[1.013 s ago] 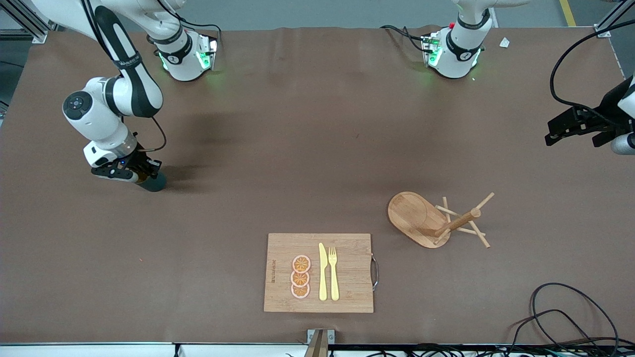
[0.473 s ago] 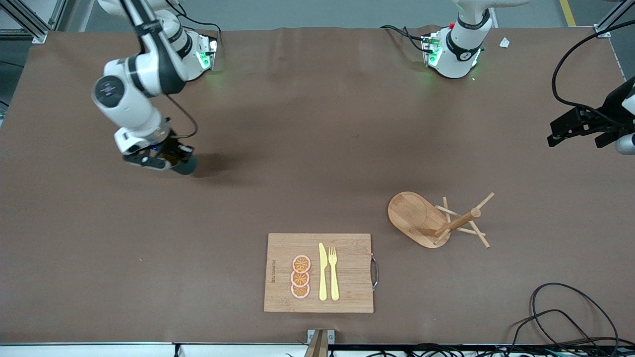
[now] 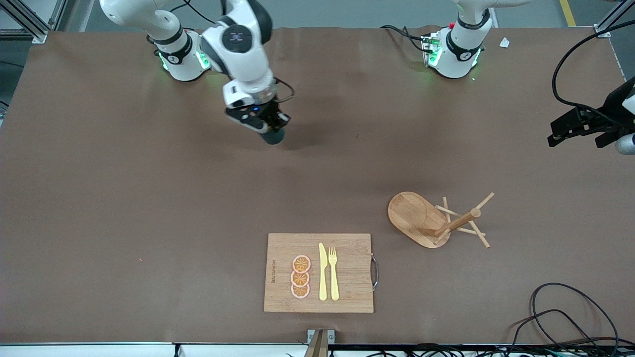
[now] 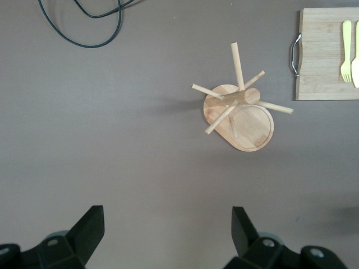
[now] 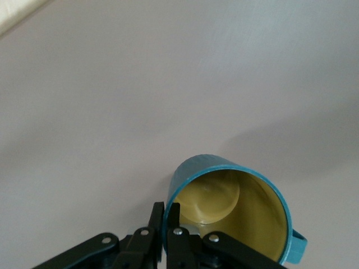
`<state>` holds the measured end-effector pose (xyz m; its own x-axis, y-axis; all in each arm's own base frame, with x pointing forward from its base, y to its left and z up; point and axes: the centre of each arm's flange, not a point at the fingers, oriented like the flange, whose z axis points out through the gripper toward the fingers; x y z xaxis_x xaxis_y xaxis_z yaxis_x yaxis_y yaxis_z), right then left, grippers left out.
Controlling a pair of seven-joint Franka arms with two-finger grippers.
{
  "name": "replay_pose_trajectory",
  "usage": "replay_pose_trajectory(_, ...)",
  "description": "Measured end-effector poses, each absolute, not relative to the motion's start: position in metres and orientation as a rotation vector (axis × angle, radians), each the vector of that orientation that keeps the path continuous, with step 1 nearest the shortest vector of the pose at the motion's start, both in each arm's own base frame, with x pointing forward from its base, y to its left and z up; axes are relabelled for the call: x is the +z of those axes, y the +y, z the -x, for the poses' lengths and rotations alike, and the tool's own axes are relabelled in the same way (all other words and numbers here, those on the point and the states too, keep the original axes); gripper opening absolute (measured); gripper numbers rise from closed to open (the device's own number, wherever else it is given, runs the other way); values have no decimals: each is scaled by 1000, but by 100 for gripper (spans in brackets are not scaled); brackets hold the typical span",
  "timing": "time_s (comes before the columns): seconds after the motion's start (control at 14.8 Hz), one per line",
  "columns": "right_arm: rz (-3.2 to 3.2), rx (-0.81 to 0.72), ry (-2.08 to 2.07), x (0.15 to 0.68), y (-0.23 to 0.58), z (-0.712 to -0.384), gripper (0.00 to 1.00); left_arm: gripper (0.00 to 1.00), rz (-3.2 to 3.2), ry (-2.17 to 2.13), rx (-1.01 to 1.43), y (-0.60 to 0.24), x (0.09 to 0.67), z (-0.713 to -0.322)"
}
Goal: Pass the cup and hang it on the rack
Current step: 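Carry the teal mug with the right gripper toward the table middle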
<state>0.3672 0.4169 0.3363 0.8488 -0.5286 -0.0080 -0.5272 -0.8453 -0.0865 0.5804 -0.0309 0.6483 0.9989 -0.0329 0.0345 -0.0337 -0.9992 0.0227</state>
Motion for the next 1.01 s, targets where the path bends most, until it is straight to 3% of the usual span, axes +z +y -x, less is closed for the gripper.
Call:
replay_pose_trajectory(0.41, 2878, -14, 1092, 277, 514, -383, 5, 100, -3078, -8, 14, -19, 630, -590)
replay_pose_trajectory(1.01, 2889, -65, 1121, 264, 536, -381, 5, 100, -3070, 126, -41, -22, 611, -600)
